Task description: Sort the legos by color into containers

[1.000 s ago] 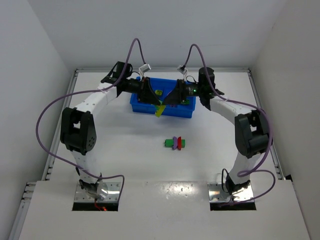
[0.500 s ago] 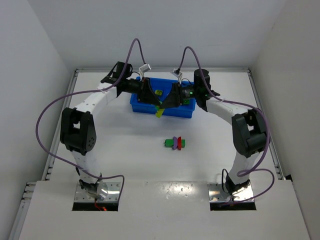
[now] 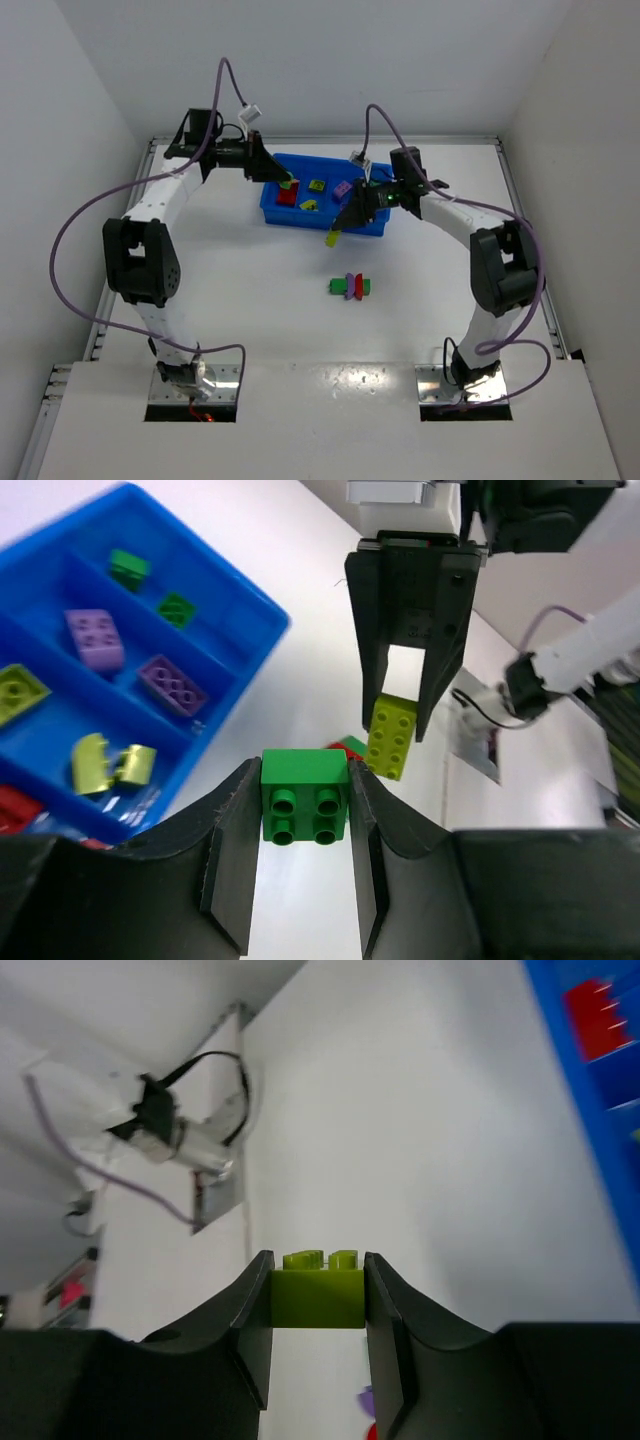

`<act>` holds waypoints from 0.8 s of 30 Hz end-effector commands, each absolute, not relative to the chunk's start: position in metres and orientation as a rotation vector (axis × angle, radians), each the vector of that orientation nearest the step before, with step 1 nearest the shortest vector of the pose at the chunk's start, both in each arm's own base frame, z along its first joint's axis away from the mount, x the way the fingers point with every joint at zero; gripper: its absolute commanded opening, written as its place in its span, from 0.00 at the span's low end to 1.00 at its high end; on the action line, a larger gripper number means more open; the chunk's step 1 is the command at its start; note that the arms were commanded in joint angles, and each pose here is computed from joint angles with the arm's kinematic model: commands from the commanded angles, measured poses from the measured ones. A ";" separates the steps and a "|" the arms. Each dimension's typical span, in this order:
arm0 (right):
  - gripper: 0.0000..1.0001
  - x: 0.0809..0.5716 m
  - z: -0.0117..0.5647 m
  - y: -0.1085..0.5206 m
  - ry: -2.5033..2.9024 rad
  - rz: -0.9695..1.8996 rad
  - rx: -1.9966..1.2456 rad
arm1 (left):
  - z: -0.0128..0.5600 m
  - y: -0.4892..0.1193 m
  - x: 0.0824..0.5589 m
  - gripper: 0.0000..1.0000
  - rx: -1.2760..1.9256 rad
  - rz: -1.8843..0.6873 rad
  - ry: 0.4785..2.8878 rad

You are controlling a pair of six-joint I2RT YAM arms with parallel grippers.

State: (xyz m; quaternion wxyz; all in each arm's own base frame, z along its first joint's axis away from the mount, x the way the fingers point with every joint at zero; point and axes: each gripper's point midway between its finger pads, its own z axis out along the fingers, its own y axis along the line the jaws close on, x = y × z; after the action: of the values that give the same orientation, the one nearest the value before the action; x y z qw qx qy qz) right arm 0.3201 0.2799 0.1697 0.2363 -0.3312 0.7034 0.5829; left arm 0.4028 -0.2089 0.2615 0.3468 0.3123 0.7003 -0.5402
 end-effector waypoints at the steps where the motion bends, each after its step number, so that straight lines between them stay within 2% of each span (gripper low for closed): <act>1: 0.00 0.371 0.171 0.287 1.874 1.358 -0.947 | 0.305 -0.205 0.405 0.04 0.855 -1.246 1.704; 4: 0.00 0.427 0.176 0.300 1.894 1.226 -0.820 | 0.303 -0.201 0.403 0.04 0.827 -1.189 1.723; 5: 0.00 0.448 0.161 0.303 1.905 1.194 -0.777 | 0.303 -0.199 0.402 0.04 0.821 -1.168 1.723; 8: 0.00 0.498 0.182 0.309 1.846 1.088 -0.689 | 0.300 -0.197 0.393 0.04 0.810 -1.095 1.722; 15: 0.02 0.550 0.125 0.306 1.932 0.885 -0.660 | 0.293 -0.202 0.377 0.04 0.839 -1.038 1.721; 18: 0.57 0.552 0.118 0.314 1.930 0.893 -0.689 | 0.292 -0.208 0.376 0.04 0.857 -1.025 1.717; 19: 0.84 0.553 0.114 0.315 1.925 0.892 -0.690 | 0.287 -0.212 0.377 0.05 0.869 -1.031 1.720; 21: 0.99 0.551 0.127 0.321 1.868 0.944 -0.702 | 0.286 -0.214 0.377 0.05 0.868 -1.019 1.727; 23: 1.00 0.551 0.144 0.320 1.848 0.998 -0.663 | 0.281 -0.222 0.380 0.05 0.883 -0.998 1.727; 24: 1.00 0.547 0.173 0.320 1.802 1.013 -0.657 | 0.279 -0.226 0.382 0.05 0.886 -0.994 1.727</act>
State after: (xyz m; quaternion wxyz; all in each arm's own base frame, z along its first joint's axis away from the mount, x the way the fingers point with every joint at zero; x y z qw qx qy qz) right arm 0.5388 0.3113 0.0877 0.3975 -0.2546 0.7934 0.3843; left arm 0.3763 -0.2166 0.2712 0.4338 0.3371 0.7200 -0.4240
